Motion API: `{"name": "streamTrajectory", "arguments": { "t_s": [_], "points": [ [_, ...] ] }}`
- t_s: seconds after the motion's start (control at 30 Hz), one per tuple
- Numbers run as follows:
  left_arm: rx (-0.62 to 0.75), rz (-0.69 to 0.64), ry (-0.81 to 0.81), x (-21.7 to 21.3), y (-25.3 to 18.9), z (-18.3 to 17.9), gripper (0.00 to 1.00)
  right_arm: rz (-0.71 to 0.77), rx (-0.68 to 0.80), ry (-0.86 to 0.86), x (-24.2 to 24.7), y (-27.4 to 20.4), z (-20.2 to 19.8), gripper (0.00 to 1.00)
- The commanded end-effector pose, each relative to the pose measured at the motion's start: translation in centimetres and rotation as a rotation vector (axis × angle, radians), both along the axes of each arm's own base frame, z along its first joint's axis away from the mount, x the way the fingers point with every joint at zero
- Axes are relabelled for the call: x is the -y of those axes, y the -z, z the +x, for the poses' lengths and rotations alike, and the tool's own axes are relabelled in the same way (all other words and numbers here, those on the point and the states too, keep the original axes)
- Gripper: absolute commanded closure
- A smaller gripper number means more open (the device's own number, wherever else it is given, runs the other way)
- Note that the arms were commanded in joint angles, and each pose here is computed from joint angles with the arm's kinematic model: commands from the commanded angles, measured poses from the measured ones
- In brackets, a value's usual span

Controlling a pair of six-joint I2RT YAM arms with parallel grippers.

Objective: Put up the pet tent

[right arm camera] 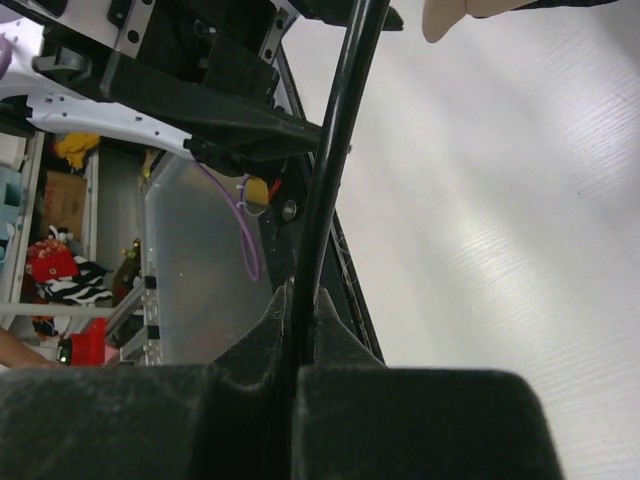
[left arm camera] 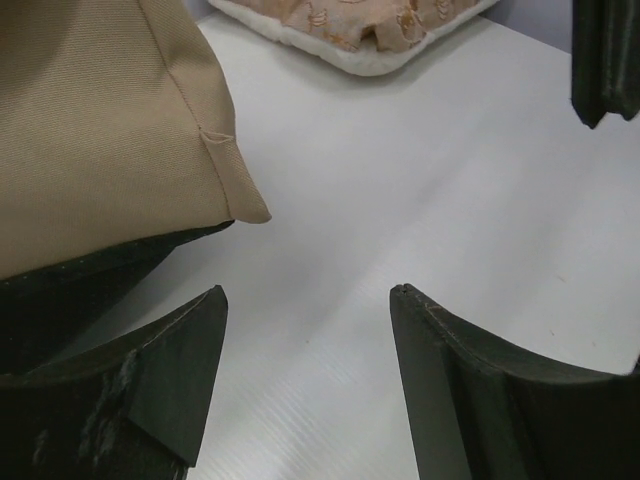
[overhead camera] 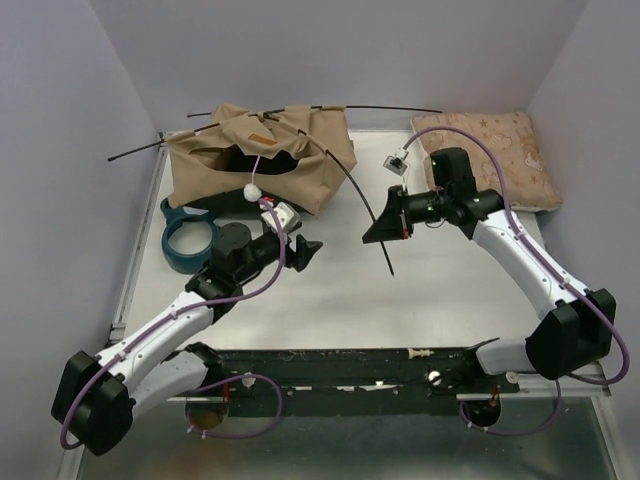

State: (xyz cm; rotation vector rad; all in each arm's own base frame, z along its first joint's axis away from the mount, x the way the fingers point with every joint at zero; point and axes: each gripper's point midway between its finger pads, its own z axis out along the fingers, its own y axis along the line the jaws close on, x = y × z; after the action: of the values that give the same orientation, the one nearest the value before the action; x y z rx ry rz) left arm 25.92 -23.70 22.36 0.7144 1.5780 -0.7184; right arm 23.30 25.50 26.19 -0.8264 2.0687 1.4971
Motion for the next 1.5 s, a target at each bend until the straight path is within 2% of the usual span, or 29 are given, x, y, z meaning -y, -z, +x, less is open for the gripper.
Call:
{"name": "streamTrajectory", "arguments": {
  "t_s": [0.0, 0.2, 0.7, 0.77, 0.87, 0.93, 1.03, 1.17, 1.47],
  "points": [
    [0.084, -0.017, -0.166, -0.8, -1.1, 2.9, 0.24, 0.105, 0.156, -0.038, -1.0, -3.2, -0.1, 0.99],
    [0.103, -0.041, -0.161, 0.0, -1.9, 3.6, 0.3, 0.11, 0.155, -0.037, -1.1, -3.1, -0.6, 0.99],
    [0.12, -0.062, -0.175, 1.0, -2.9, 4.7, 0.35, 0.116, 0.153, -0.03, -1.4, -3.0, -0.8, 0.99],
    [0.116, -0.065, -0.169, 1.2, -2.9, 4.7, 0.39, 0.119, 0.154, -0.028, -1.4, -3.0, -0.9, 0.99],
    [0.099, -0.056, -0.174, 1.4, -2.6, 5.0, 0.5, 0.125, 0.15, -0.029, -1.5, -3.1, -1.0, 0.99],
    [0.093, -0.044, -0.177, 1.4, -2.1, 5.2, 0.52, 0.129, 0.151, -0.027, -1.5, -3.4, -1.0, 0.99],
    [0.097, -0.034, -0.164, 1.5, -1.8, 5.0, 0.51, 0.133, 0.151, -0.025, -1.5, -3.5, -1.0, 0.99],
    [0.081, -0.02, -0.172, 1.2, -0.8, 4.9, 0.39, 0.138, 0.151, -0.028, -1.5, -3.7, -1.1, 0.99],
    [0.081, 0.029, -0.215, 0.9, 0.2, 6.0, 0.45, 0.147, 0.142, -0.035, -1.5, -4.0, -1.5, 0.99]
  ]
}}
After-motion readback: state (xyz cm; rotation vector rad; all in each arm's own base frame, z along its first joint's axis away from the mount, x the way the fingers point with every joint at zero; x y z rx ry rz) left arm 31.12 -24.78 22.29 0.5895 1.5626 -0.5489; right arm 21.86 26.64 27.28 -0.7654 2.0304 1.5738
